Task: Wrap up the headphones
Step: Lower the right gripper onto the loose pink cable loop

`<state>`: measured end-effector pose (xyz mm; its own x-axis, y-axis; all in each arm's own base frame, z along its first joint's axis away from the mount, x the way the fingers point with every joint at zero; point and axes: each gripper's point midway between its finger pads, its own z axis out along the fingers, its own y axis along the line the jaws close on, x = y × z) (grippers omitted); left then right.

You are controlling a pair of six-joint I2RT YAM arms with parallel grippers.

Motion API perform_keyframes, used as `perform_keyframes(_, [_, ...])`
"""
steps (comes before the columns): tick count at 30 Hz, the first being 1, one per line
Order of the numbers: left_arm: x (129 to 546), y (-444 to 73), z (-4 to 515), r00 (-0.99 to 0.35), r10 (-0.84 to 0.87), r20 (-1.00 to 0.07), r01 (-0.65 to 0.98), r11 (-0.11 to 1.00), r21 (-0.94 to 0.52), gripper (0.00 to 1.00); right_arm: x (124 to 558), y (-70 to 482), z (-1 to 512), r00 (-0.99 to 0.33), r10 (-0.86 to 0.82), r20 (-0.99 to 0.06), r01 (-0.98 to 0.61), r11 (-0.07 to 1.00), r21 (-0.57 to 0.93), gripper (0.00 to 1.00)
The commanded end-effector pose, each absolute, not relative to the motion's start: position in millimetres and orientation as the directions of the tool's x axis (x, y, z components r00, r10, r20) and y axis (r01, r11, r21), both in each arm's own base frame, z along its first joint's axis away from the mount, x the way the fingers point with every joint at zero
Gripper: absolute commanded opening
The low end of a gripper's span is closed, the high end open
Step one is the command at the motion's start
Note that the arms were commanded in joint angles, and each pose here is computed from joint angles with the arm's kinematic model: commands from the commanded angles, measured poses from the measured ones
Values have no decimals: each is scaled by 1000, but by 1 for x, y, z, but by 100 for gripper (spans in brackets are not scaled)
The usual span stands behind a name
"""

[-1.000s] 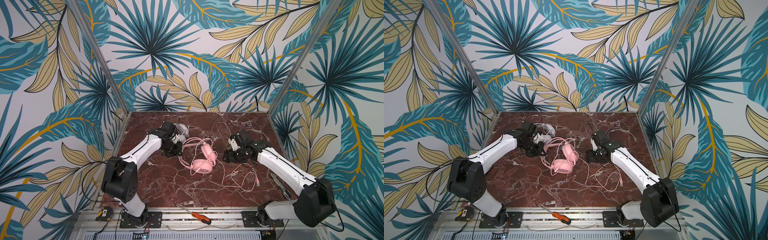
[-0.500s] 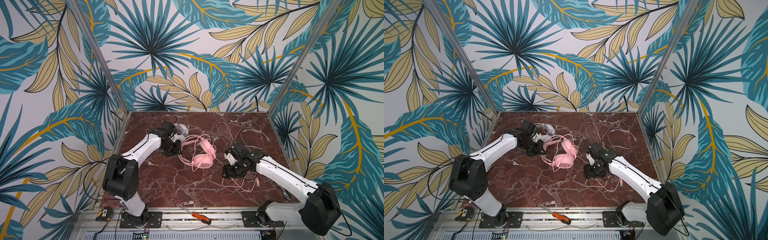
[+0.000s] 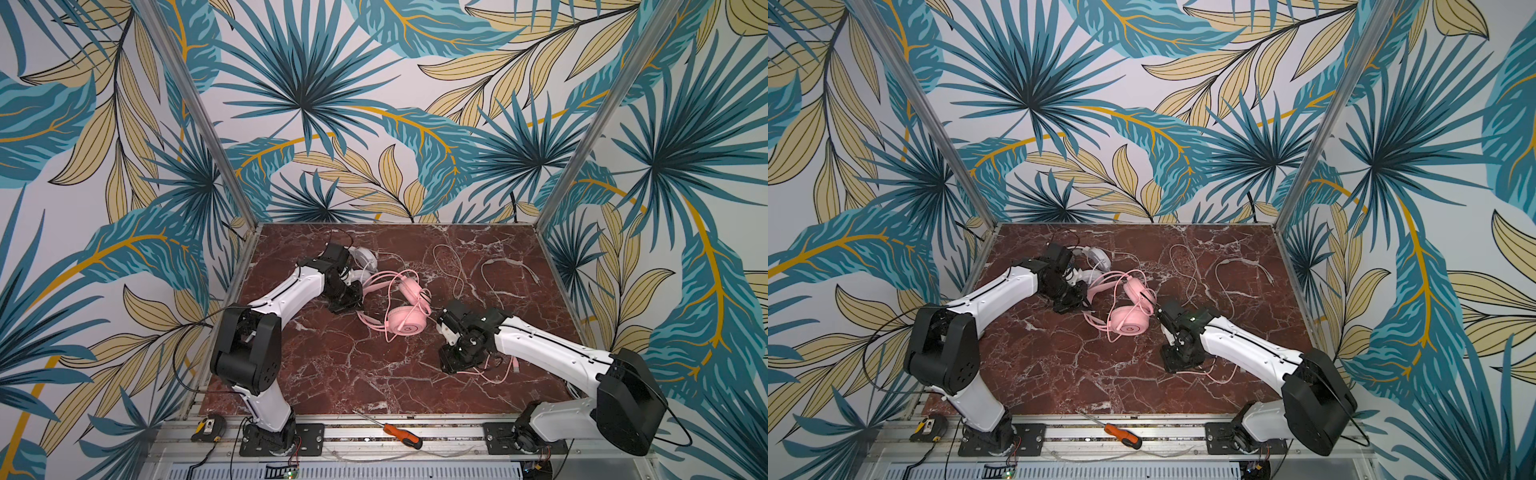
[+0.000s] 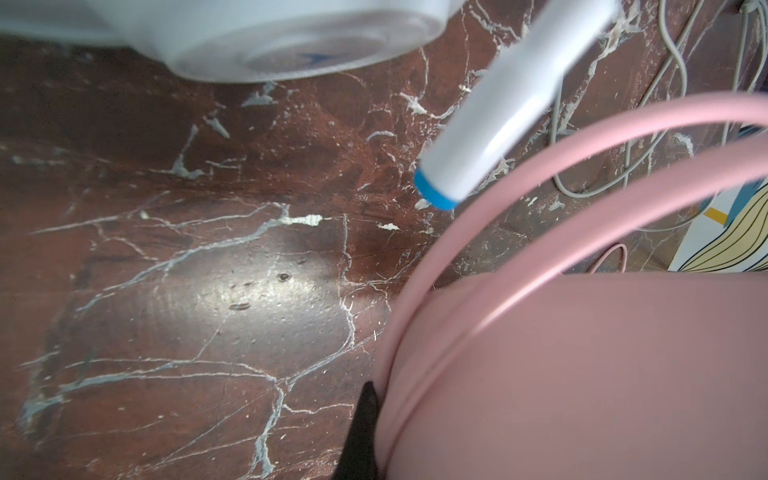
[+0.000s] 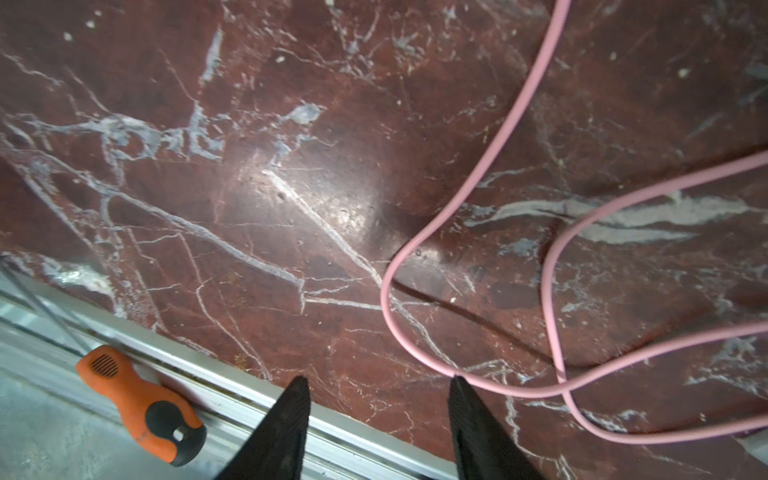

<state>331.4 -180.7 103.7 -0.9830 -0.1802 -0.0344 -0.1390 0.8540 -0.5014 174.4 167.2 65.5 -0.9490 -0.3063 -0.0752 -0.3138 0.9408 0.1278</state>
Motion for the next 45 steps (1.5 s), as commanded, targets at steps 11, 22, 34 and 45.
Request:
perform_keyframes(11, [351,-188,122,-980,-185,-74,-111,817,-566,0,164,152,43,-950,-312,3,-312,949,54,51])
perform_keyframes(22, [347,-186,119,-979,-194,-65,-125,819,-560,0,165,148,29,-952,-299,66,-299,954,8,49])
perform_keyframes(34, [347,-186,117,-980,-191,-64,-124,821,-557,0,163,154,26,-951,-302,62,-300,953,32,50])
perform_keyframes(45, [350,-186,116,-979,-194,-56,-130,819,-559,0,158,150,24,-969,-246,12,-246,969,18,49])
